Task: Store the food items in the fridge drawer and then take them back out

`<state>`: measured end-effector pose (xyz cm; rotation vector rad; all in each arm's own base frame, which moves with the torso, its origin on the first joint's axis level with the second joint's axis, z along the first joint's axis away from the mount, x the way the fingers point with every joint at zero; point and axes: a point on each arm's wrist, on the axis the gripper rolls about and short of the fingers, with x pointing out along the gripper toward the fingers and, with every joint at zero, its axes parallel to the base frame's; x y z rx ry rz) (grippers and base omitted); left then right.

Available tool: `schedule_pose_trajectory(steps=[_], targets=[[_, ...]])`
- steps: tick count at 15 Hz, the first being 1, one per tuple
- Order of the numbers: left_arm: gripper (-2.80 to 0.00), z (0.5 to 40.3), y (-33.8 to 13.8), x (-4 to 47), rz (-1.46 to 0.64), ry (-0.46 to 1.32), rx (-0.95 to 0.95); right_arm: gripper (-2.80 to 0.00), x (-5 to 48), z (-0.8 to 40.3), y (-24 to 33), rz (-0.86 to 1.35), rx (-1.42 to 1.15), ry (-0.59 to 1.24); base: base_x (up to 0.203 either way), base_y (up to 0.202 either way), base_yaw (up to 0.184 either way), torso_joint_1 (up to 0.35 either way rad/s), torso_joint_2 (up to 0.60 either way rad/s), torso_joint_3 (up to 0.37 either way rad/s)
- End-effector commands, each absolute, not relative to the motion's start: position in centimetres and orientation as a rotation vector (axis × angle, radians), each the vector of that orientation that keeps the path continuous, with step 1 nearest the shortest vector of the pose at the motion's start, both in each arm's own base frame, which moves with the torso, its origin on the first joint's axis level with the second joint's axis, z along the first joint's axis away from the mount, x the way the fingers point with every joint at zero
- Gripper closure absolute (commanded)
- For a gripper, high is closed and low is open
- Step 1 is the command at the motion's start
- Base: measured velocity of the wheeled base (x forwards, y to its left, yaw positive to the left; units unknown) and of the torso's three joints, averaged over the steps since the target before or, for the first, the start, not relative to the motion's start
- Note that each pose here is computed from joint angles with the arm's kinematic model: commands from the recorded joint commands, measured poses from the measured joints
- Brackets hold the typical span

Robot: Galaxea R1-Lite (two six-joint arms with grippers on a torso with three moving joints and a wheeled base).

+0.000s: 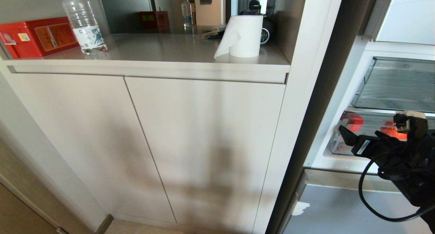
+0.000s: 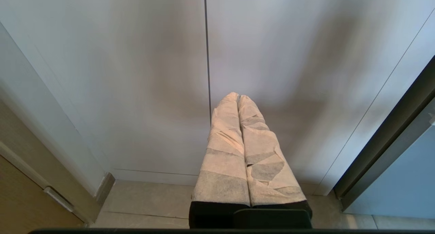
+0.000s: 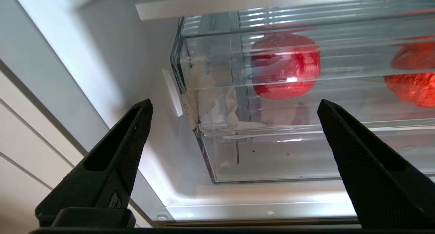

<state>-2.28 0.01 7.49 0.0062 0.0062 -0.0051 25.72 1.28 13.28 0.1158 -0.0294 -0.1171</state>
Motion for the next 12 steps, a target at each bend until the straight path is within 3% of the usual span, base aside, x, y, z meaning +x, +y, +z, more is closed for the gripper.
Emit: schedule_pose_trajectory(steps=[1, 12], targets=[[0.00, 7.5, 0.0, -2.3, -0.005, 0.006, 0.006, -2.80, 26.0, 13.1, 1.3, -0.118, 0.119, -0.028, 0.000, 0.000, 0.000, 0.000, 0.00, 0.000], [0.00, 7.5, 0.0, -2.3, -0.005, 0.006, 0.006, -2.80, 27.1, 12.7, 1.4, -0.114, 0.123, -0.025, 0.000, 0.000, 0.000, 0.000, 0.00, 0.000]])
